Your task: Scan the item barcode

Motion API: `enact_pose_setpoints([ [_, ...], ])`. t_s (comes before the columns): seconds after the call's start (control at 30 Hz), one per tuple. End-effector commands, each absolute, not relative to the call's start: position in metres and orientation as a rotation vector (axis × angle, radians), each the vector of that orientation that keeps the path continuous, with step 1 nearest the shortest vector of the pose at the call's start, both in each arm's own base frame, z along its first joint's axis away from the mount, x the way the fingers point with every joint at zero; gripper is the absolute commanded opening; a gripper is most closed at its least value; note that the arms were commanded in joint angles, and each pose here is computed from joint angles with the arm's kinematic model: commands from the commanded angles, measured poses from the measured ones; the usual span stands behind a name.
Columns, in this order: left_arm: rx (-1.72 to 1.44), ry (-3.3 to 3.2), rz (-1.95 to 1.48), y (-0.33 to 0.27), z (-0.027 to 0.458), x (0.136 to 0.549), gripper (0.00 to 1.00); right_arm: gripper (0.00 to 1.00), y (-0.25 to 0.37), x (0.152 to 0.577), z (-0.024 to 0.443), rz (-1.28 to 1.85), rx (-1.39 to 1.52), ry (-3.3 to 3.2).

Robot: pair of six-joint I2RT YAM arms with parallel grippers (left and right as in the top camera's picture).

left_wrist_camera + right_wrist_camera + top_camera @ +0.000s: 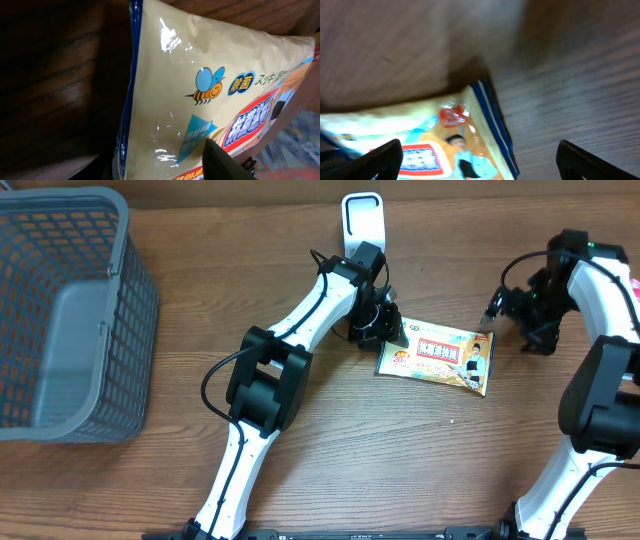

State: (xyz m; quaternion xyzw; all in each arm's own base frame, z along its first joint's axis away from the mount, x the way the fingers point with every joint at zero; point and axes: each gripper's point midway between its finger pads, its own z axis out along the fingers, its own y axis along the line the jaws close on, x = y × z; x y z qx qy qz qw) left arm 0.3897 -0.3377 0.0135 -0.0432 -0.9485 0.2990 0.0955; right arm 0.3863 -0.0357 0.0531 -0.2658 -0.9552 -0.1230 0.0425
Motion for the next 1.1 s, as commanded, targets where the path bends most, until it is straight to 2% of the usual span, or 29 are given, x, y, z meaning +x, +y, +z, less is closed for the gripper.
enact_pose_setpoints([
  [0.0,-0.105,-2.835,0.778,-0.329,-0.011,0.383,0.44,0.96,-0.03,0.367,0.039,-0.372,-0.807,-2.856],
  [0.1,-0.102,-2.83,0.772,-0.328,-0.015,0.381,0.41,0.96,-0.027,0.352,0.028,-0.362,-0.802,-2.81],
  [0.13,-0.102,-2.831,0.773,-0.328,-0.015,0.381,0.37,0.95,-0.026,0.35,0.025,-0.366,-0.801,-2.805],
  [0.23,-0.112,-2.834,0.778,-0.33,-0.015,0.381,0.05,0.9,-0.01,0.346,0.012,-0.462,-0.788,-2.782],
  [0.43,-0.079,-2.829,0.725,-0.319,-0.014,0.379,0.04,0.91,0.003,0.338,-0.001,-0.467,-0.746,-2.781],
  [0.63,-0.023,-2.945,0.521,-0.272,0.016,0.399,0.04,0.91,-0.007,0.35,0.026,-0.453,-0.761,-2.789],
  [0.7,-0.004,-3.089,0.399,-0.243,0.061,0.418,0.04,0.92,-0.014,0.366,0.055,-0.465,-0.736,-2.841],
  [0.83,-0.031,-3.241,0.377,-0.221,0.123,0.432,0.04,0.96,-0.018,0.381,0.081,-0.46,-0.711,-2.903],
  [0.9,-0.029,-3.269,0.402,-0.216,0.141,0.432,0.04,1.0,-0.019,0.383,0.082,-0.459,-0.711,-2.91],
  [1.0,-0.025,-3.262,0.463,-0.217,0.153,0.428,0.04,1.0,-0.026,0.379,0.077,-0.39,-0.712,-2.911],
  [1.03,-0.034,-3.231,0.518,-0.223,0.152,0.424,0.16,1.0,-0.025,0.378,0.077,-0.39,-0.711,-2.906],
  [1.07,-0.042,-3.198,0.559,-0.229,0.15,0.42,0.32,1.0,-0.024,0.377,0.076,-0.399,-0.71,-2.901],
])
